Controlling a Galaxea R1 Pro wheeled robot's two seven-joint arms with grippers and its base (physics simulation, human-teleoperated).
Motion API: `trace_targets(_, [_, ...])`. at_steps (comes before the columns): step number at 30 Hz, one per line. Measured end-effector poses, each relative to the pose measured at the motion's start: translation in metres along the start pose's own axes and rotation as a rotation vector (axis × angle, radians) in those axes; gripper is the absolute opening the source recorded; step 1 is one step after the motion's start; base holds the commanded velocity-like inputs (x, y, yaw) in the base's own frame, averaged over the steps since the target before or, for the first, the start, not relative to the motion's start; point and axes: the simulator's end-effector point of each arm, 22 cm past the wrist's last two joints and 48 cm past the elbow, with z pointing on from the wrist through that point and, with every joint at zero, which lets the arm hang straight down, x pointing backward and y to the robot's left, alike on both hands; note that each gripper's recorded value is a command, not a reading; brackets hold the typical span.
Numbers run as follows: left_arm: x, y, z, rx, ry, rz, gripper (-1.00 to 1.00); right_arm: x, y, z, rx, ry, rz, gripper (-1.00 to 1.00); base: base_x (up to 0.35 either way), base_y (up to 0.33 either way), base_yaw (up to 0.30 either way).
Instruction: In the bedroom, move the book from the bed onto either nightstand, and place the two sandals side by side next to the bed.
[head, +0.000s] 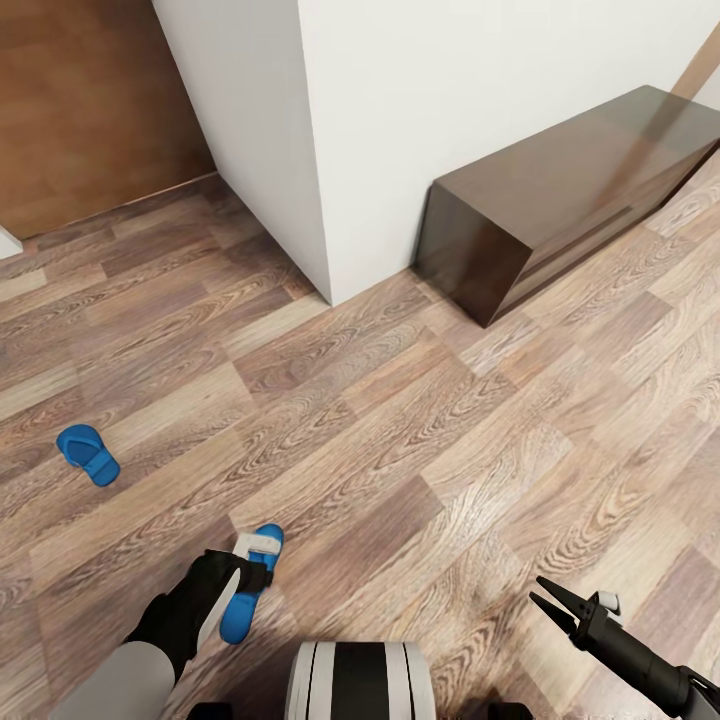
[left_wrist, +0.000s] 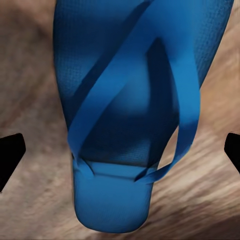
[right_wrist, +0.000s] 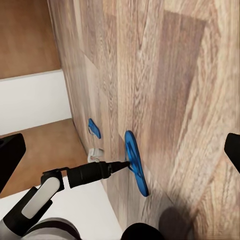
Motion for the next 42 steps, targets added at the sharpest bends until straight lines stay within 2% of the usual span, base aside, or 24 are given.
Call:
trace_targets(5, [0.008, -0.001, 0.008, 0.003, 0.020, 0.001, 1.00, 0.003, -0.009, -0.001, 0.014, 0.005, 0.014, 1.00, 0.000, 0.000, 0.000])
trace_targets(33, [0.008, -0.001, 0.008, 0.002, 0.021, 0.001, 1.00, 0.003, -0.009, -0.001, 0.014, 0.004, 0.014, 1.00, 0.000, 0.000, 0.000])
trace_targets(42, [0.017, -0.003, 0.016, 0.005, 0.041, 0.002, 1.00, 0.007, -0.017, -0.001, 0.028, 0.009, 0.029, 1.00, 0.000, 0.000, 0.000])
